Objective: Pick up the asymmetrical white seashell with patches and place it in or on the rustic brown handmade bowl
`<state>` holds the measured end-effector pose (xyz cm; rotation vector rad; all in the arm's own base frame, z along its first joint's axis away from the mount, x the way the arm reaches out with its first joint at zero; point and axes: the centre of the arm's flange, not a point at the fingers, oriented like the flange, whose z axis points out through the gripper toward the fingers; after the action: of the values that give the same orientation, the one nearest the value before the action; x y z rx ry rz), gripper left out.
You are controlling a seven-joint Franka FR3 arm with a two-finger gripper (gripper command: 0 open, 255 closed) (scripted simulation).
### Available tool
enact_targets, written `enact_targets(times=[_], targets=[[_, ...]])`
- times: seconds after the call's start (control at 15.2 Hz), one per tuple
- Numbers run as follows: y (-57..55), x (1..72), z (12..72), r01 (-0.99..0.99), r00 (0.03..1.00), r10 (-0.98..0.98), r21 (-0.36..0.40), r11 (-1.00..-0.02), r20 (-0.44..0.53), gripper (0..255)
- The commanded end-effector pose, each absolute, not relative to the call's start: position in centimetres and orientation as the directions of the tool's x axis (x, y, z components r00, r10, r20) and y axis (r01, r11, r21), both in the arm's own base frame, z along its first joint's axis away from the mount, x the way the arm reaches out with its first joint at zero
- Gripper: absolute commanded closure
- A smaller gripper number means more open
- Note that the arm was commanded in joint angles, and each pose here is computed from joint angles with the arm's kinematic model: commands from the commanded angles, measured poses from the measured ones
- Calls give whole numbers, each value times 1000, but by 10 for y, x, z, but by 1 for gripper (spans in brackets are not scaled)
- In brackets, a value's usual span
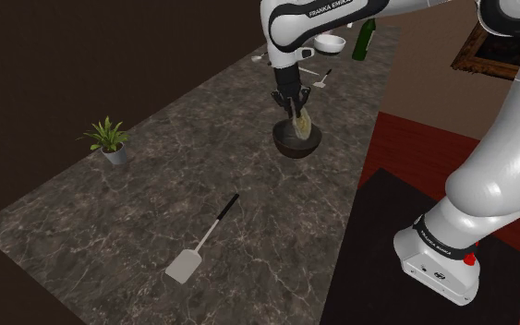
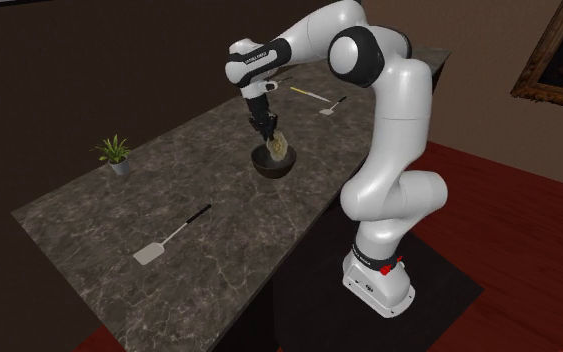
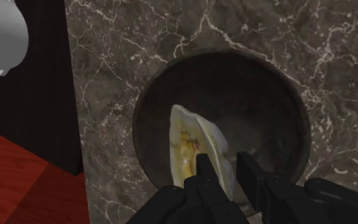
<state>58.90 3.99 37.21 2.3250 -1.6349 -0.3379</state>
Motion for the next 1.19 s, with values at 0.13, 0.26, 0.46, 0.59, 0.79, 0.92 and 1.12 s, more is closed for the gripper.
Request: enact_targets(times=[0.13, 0.26, 0.46, 0.59, 0.79, 0.92, 1.12], targets=[[40, 589, 372, -877, 333, -942, 356, -321, -30, 0], [40, 589, 372, -877, 333, -942, 356, -321, -30, 0], [41, 594, 384, -877, 333, -942, 356, -321, -30, 0], [44, 603, 409, -877, 333, -942, 356, -321, -30, 0], [45, 606, 419, -877, 333, -942, 356, -321, -31, 0], [45, 606, 419, -877, 333, -942, 356, -321, -30, 0], [45, 606, 419, -877, 333, -942, 356, -321, -30, 0]])
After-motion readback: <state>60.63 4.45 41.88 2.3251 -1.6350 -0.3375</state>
